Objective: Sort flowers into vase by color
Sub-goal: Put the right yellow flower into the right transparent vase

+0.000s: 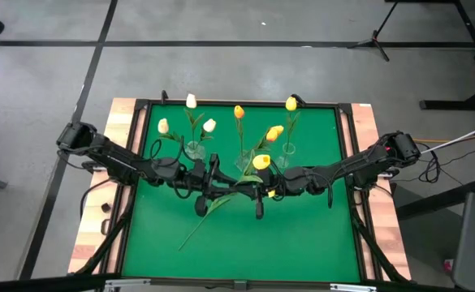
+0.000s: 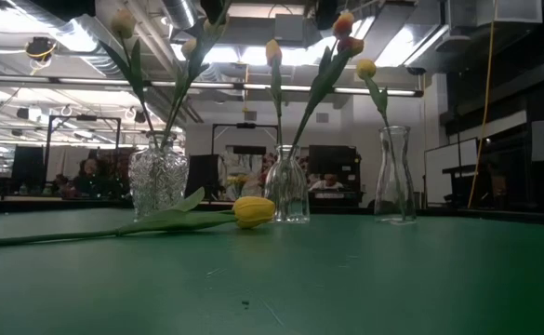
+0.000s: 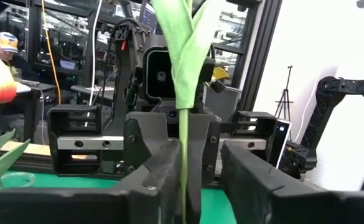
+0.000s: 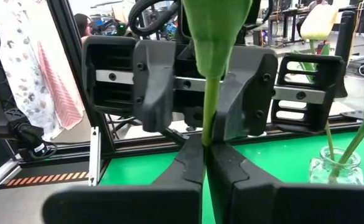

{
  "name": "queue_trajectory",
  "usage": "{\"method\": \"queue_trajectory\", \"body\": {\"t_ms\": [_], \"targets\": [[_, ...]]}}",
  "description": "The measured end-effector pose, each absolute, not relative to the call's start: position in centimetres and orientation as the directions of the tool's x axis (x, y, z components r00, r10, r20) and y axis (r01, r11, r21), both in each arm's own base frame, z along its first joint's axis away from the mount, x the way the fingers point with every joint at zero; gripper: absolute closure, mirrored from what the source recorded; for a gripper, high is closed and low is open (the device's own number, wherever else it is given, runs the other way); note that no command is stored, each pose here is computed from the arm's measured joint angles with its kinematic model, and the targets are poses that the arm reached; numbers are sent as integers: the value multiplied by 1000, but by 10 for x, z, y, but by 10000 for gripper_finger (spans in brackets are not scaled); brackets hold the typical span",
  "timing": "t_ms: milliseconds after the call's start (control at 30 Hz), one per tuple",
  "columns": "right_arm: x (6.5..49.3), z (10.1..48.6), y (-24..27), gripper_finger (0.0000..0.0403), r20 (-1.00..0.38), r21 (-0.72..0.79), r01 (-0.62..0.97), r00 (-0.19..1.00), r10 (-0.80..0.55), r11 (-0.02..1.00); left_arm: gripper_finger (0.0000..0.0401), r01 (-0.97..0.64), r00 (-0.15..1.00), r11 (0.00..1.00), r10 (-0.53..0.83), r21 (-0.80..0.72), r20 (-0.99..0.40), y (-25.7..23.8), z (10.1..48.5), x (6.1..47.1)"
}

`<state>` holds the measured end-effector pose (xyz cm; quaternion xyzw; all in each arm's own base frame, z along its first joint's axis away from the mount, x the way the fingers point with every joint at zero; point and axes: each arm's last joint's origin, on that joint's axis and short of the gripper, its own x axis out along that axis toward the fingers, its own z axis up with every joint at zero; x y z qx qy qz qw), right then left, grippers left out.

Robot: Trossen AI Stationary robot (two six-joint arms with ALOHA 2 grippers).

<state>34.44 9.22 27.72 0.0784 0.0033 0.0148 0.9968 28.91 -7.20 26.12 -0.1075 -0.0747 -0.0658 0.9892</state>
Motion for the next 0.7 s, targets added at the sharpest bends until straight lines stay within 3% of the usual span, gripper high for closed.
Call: {"method": "queue_trajectory", "body": {"t_ms": [300,467,700], "targets": [[338,286,87,401,-10,123,25,1000,-23,992,258,147,984,958,-118,-244,131,-73,270,279],[321,308,76,402,-15,92,99,995,-99,991,258,167,985,957,-150,-237,90,-70,289,256],[298,325,62,402,-69,37,192,980,-189,981,258,79,997,975,-75,-206,26,-57,311,215]]}}
